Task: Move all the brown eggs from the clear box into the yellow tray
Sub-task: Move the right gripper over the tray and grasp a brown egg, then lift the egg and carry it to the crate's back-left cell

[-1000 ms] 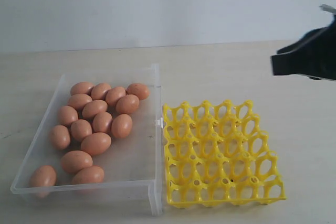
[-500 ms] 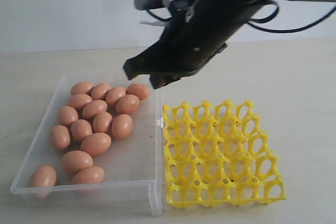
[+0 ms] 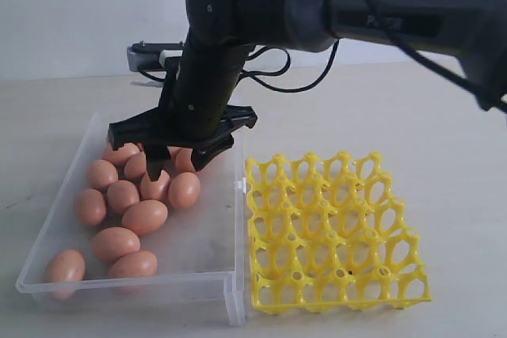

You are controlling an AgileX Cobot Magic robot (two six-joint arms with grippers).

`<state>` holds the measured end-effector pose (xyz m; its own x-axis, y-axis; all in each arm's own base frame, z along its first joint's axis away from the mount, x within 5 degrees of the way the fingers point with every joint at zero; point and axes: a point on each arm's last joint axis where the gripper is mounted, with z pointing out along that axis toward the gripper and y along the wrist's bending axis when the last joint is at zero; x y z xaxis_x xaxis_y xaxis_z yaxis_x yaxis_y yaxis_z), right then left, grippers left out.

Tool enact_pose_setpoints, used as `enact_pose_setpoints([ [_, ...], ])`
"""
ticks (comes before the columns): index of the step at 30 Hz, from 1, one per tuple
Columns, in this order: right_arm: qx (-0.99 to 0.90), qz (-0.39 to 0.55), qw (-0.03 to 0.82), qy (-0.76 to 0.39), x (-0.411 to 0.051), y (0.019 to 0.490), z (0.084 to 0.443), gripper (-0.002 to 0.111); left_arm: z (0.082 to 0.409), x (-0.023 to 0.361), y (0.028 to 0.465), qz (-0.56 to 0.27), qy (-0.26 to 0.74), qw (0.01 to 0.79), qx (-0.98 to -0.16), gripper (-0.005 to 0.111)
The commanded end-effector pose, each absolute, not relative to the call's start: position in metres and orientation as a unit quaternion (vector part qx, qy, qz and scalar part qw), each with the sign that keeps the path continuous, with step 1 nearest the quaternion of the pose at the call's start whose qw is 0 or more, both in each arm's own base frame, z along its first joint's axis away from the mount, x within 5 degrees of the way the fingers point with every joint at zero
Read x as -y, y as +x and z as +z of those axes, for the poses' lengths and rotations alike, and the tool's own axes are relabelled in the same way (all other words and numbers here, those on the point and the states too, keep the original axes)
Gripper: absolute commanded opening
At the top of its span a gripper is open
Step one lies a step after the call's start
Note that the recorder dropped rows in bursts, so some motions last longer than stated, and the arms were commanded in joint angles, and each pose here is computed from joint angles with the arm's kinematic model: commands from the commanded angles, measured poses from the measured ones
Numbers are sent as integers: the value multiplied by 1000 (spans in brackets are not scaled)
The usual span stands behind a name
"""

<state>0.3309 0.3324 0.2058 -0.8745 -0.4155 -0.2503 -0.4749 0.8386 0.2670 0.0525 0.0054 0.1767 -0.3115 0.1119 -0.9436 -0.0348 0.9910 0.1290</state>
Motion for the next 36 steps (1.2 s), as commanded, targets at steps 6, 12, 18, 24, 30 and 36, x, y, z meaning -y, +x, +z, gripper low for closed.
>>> enact_pose_setpoints([
  [6,-965,112,90,-219,-342,350,184,58,179,-5,52,58,24,594,-802,0],
  [12,-967,104,83,-219,-348,356,172,58,179,-5,52,58,24,594,-802,0],
  [18,-969,75,84,-221,-349,364,157,58,179,-5,52,58,24,594,-802,0],
  [24,-970,70,78,-221,-354,371,139,58,179,-5,52,58,24,594,-802,0],
  [30,-970,68,69,-222,-357,374,134,33,179,-5,52,58,24,594,-802,0],
  [36,-967,75,85,-230,-358,378,141,0,179,-5,52,58,24,594,-802,0],
])
